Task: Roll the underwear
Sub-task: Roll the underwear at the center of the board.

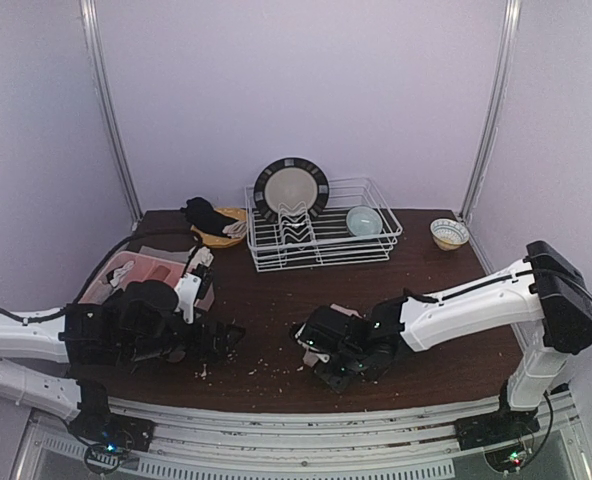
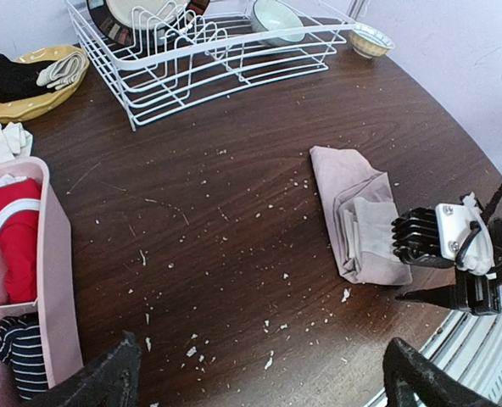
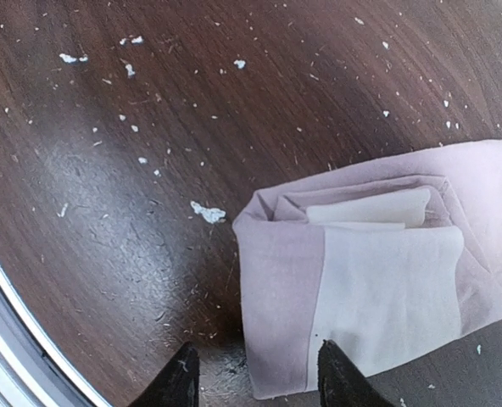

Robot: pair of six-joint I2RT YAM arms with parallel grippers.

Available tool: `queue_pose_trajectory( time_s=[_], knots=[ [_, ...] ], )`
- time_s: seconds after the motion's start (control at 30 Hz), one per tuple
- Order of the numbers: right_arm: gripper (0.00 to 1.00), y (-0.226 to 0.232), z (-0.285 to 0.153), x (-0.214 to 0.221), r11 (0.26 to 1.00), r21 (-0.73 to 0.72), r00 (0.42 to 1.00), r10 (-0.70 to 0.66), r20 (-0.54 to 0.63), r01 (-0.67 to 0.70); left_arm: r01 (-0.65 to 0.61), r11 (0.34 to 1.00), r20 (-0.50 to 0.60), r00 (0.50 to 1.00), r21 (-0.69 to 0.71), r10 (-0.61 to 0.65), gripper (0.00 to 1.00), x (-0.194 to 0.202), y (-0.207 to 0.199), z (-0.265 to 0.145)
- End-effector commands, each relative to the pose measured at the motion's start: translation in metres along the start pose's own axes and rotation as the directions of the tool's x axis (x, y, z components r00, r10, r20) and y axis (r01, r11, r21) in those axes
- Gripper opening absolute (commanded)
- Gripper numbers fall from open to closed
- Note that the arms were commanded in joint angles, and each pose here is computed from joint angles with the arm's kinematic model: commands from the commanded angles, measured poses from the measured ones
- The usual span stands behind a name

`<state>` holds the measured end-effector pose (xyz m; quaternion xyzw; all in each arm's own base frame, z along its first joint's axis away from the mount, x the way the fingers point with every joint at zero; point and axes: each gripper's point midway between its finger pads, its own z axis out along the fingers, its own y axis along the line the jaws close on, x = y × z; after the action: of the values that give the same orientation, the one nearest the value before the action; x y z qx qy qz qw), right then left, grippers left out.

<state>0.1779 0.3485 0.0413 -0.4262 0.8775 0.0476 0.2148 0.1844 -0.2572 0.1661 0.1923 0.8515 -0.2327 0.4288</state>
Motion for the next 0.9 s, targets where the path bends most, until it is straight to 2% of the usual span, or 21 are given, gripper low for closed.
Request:
queue_pose_trajectory(
  time_s=[0.0, 0.27, 0.37, 0.5, 0.53, 0.6, 0.7, 0.83, 0.87],
  knots=[
    [0.46, -0.002, -0.001, -0.004, 0.999, 0.019, 1.000, -0.028, -0.013, 0.028, 0.012, 1.000, 0.066, 0.998, 0.008, -0.012, 0.98, -0.021, -0.005, -0.004],
    [0.41, -0.001, 0.022, 0.013, 0.999, 0.028, 0.996, -0.022, -0.091, 0.025, 0.032, 0.999, 0.113, 0.993, 0.017, -0.034, 0.98, -0.023, -0.001, -0.010],
    [0.30, -0.002, 0.030, 0.020, 0.999, 0.033, 0.993, -0.009, -0.121, 0.013, 0.015, 0.999, 0.123, 0.992, 0.040, -0.020, 0.98, -0.021, -0.003, -0.010],
    [0.04, 0.003, 0.033, 0.030, 1.000, -0.011, 0.989, 0.012, -0.148, -0.014, -0.037, 0.995, 0.133, 0.991, 0.087, 0.025, 0.98, -0.021, -0.012, -0.008],
    [0.00, 0.007, 0.031, 0.031, 0.999, -0.039, 0.989, 0.024, -0.146, -0.030, -0.053, 0.993, 0.134, 0.990, 0.104, 0.039, 0.98, -0.020, -0.016, -0.007],
    [0.00, 0.020, 0.021, 0.030, 0.987, -0.140, 0.991, 0.055, -0.123, -0.073, -0.101, 0.982, 0.154, 0.985, 0.157, 0.077, 0.98, -0.020, -0.026, -0.006],
    [0.00, 0.036, 0.002, 0.035, 0.940, -0.303, 0.985, 0.127, -0.119, -0.158, -0.215, 0.929, 0.229, 0.962, 0.303, 0.148, 0.97, -0.019, -0.054, -0.010],
    [0.00, 0.051, -0.026, 0.042, 0.828, -0.491, 0.962, 0.228, -0.150, -0.273, -0.395, 0.804, 0.355, 0.902, 0.445, 0.246, 0.91, -0.012, -0.089, -0.019],
    [0.00, 0.052, -0.031, 0.043, 0.798, -0.525, 0.956, 0.249, -0.158, -0.295, -0.437, 0.767, 0.362, 0.888, 0.471, 0.284, 0.90, 0.003, -0.093, -0.017]
  ],
)
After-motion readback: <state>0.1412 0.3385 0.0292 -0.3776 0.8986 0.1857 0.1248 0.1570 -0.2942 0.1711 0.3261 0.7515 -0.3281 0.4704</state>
